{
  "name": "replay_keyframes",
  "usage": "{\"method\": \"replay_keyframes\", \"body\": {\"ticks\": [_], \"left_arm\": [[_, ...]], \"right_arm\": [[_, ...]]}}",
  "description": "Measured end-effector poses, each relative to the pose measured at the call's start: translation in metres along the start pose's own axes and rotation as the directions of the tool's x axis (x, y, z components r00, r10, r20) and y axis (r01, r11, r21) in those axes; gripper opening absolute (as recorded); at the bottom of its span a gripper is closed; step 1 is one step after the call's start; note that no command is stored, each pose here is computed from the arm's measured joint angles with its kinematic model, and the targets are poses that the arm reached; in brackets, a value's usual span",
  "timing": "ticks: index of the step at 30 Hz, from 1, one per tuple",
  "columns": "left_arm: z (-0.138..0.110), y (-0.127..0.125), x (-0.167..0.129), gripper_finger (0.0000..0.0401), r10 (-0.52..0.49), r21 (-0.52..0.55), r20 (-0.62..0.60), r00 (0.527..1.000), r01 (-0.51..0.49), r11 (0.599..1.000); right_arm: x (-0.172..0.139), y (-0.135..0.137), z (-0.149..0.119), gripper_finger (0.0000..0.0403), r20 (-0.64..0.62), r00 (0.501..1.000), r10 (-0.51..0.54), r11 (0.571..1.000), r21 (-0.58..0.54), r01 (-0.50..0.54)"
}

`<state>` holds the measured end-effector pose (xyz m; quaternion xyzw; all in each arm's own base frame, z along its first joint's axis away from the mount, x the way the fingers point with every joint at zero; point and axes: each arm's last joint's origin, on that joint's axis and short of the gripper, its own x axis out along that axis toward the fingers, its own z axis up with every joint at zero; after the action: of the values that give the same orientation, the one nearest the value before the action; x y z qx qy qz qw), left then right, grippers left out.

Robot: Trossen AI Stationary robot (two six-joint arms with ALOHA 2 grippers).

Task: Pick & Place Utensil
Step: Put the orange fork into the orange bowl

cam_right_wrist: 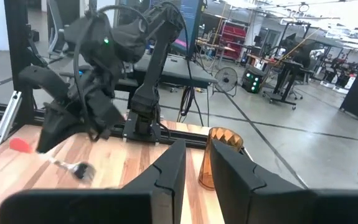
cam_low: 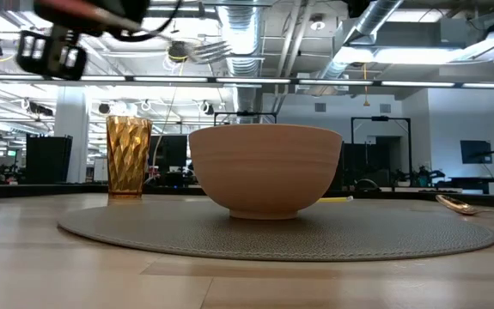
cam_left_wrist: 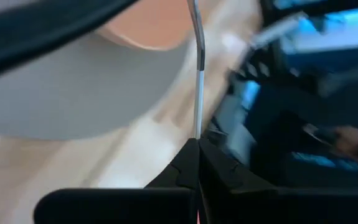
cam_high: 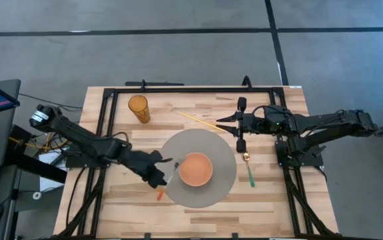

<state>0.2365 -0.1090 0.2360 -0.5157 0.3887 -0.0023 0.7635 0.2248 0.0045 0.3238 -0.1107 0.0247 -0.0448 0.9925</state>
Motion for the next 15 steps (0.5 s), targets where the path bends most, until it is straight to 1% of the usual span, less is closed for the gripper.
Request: {"method": "replay_keyframes", "body": {"ticks": [2, 9, 12, 15], "left_arm": [[0.007, 0.002, 0.008, 0.0003, -0.029, -0.007, -0.064, 0.998, 0.028, 1.000], [0.034, 0.025, 0.040, 0.0004, -0.047, -0.102, -0.255, 0.966, 0.022, 0.995], [0.046, 0.036, 0.048, 0.0004, -0.073, -0.151, -0.324, 0.943, 0.024, 0.988], [0.058, 0.044, 0.049, 0.0004, -0.107, -0.198, -0.375, 0.921, 0.033, 0.980]], "right_arm": [[0.000, 0.000, 0.000, 0.0068, 0.000, 1.000, 0.000, 1.000, 0.009, 0.000], [0.000, 0.000, 0.000, 0.0068, -0.001, 1.000, 0.000, 1.000, 0.010, 0.000], [0.000, 0.000, 0.000, 0.0068, -0.002, 1.000, 0.001, 1.000, 0.010, -0.001], [0.000, 0.000, 0.000, 0.0068, -0.003, 1.000, 0.001, 1.000, 0.010, -0.001]]}}
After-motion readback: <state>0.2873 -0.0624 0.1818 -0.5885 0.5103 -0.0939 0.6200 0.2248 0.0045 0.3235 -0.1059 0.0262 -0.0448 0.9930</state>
